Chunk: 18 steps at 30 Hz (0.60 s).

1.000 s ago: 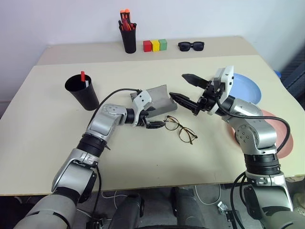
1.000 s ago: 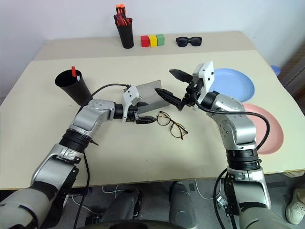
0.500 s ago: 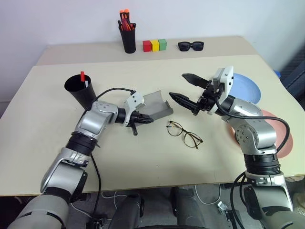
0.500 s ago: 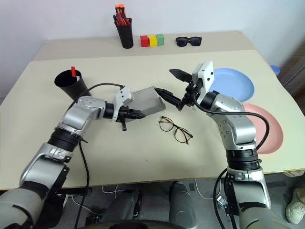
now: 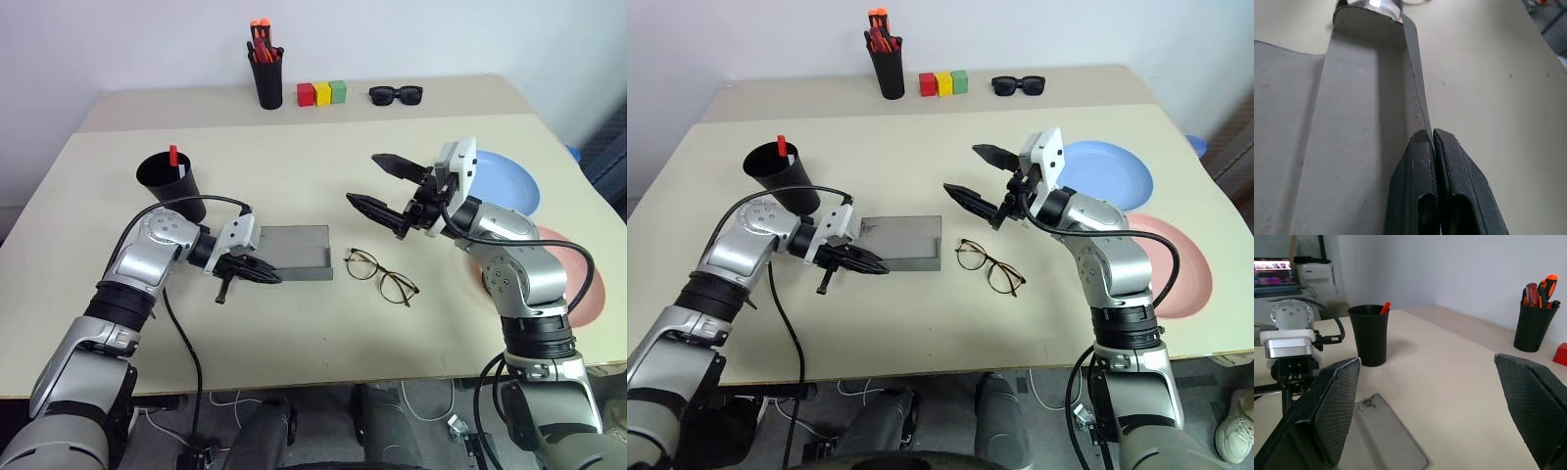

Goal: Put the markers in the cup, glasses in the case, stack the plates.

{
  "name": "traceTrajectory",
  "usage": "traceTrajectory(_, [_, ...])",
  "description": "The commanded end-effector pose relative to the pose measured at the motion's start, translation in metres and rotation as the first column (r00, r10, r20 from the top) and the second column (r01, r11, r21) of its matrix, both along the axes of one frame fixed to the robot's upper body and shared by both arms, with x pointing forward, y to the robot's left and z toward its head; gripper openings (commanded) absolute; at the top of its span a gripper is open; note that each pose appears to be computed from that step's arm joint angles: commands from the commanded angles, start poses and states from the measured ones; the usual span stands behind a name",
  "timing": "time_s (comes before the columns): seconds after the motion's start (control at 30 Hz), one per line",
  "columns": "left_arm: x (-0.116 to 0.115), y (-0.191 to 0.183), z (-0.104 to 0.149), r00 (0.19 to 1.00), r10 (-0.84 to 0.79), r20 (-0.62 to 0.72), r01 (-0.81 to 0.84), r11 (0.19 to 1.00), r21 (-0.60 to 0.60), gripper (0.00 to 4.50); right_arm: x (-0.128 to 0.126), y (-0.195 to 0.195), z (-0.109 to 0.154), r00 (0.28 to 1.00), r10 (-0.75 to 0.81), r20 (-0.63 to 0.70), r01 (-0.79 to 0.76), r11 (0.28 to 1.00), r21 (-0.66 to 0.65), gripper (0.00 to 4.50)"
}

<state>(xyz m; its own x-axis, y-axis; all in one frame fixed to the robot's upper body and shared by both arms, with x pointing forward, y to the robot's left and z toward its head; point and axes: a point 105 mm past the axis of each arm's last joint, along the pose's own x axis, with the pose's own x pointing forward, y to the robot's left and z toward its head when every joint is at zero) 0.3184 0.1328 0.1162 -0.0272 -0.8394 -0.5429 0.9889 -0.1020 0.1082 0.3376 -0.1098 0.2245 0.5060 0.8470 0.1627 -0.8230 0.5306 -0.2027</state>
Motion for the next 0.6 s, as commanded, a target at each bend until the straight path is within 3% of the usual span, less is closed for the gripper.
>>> traceTrajectory(0.03, [0.003,0.001,0.005,0.998,-0.026,0.052,0.025,0.999,0.022,0.59,-0.005,0.000,0.011,0.999,0.009,0.050,-0.008,1.000,-0.009,4.50])
traceTrajectory(0.1, [0.003,-0.001,0.003,0.998,-0.027,0.052,0.026,1.000,0.016,1.24,-0.006,0.000,0.009,0.999,0.015,0.040,-0.014,1.000,-0.020,4.50])
traceTrajectory(0.2, [0.003,-0.001,0.003,0.999,-0.005,0.048,0.005,1.000,0.009,2.80,-0.009,0.001,0.004,0.999,0.032,0.018,-0.031,0.997,-0.066,4.50])
traceTrajectory(0.3, [0.003,-0.003,0.013,0.999,0.027,0.043,-0.025,0.999,-0.043,4.33,-0.008,-0.003,-0.015,1.000,0.003,-0.007,-0.004,0.977,-0.215,4.50])
traceTrajectory(0.47, [-0.005,0.001,0.052,0.992,0.124,0.000,-0.120,0.962,-0.247,4.47,-0.018,-0.017,-0.032,0.991,-0.066,-0.117,0.016,0.922,-0.386,4.50])
traceTrajectory(0.6, [-0.017,0.016,0.069,0.972,0.229,-0.054,-0.232,0.900,-0.370,4.47,-0.034,-0.021,-0.045,0.974,-0.120,-0.193,0.008,0.867,-0.499,4.50])
